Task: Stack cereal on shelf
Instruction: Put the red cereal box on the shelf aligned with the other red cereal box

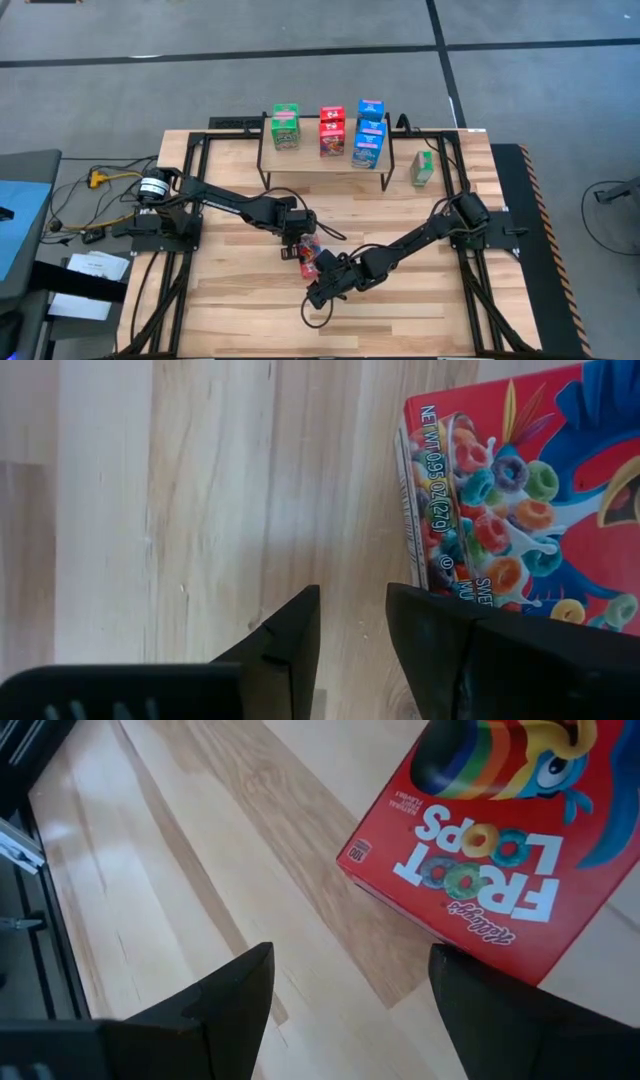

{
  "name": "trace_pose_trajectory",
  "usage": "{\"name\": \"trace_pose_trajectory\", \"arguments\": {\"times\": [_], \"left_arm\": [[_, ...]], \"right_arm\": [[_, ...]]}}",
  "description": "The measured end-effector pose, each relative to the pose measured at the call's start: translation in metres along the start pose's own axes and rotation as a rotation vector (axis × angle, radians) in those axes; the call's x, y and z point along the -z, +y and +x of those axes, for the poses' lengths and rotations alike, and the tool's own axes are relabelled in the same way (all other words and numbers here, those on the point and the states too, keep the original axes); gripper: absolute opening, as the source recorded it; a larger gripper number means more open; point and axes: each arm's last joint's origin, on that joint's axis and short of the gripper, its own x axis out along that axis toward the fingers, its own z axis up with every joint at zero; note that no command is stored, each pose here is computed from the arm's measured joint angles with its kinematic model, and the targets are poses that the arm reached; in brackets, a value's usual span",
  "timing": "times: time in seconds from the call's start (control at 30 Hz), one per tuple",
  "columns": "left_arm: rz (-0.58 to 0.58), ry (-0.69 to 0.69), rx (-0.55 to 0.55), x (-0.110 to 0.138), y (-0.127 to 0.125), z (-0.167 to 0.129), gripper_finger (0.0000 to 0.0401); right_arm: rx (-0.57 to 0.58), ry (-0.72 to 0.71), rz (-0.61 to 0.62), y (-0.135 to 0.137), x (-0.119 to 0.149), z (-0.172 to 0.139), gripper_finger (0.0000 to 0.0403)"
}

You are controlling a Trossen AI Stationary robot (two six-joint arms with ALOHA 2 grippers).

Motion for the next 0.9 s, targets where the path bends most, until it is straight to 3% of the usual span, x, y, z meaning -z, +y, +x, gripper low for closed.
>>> {"name": "trace_pose_trajectory", "arguments": {"times": [0.3,0.47,0.9], "left_arm": [[0.003,0.018,0.013,0.002,0.0,0.0,0.0108],[0.002,0.025,0.024,0.002,-0.002,0.0,0.0108],[0.016,0.03,0.022,0.004,-0.006,-0.001,0.0108]], "right_arm": [[0.002,-0.021,-0.054,0.012,-0.01,-0.009,0.029],[0.066,-0.013,-0.096,0.013,-0.015,-0.013,0.029],[0.089,-0.033,-0.093,0.012,-0.023,-0.013,0.029]]}}
